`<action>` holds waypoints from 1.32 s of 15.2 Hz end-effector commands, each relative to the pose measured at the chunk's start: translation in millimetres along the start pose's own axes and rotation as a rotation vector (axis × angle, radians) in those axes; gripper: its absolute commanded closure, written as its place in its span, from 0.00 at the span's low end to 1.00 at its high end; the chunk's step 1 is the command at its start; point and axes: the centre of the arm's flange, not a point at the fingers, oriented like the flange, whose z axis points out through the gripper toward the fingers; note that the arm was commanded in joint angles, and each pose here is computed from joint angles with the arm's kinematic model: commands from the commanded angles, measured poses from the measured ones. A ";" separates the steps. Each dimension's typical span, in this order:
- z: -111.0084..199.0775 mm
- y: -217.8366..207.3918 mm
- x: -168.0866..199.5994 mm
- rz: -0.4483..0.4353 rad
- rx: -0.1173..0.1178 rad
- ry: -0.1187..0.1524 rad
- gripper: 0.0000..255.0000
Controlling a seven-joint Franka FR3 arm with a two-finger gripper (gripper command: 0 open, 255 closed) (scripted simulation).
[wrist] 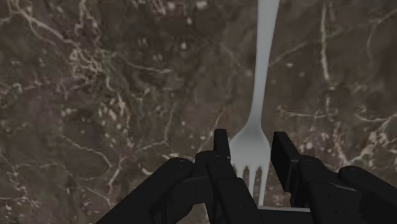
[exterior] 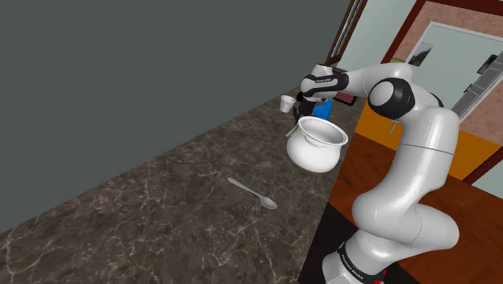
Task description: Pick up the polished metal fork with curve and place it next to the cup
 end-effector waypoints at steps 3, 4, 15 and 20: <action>18.2 1.7 -0.9 0.000 0.000 0.000 1.00; 18.2 1.7 -0.9 0.000 0.000 0.000 1.00; 18.2 1.7 -0.9 0.000 0.000 0.000 0.00; -31.8 1.7 -0.9 0.000 0.000 0.000 0.00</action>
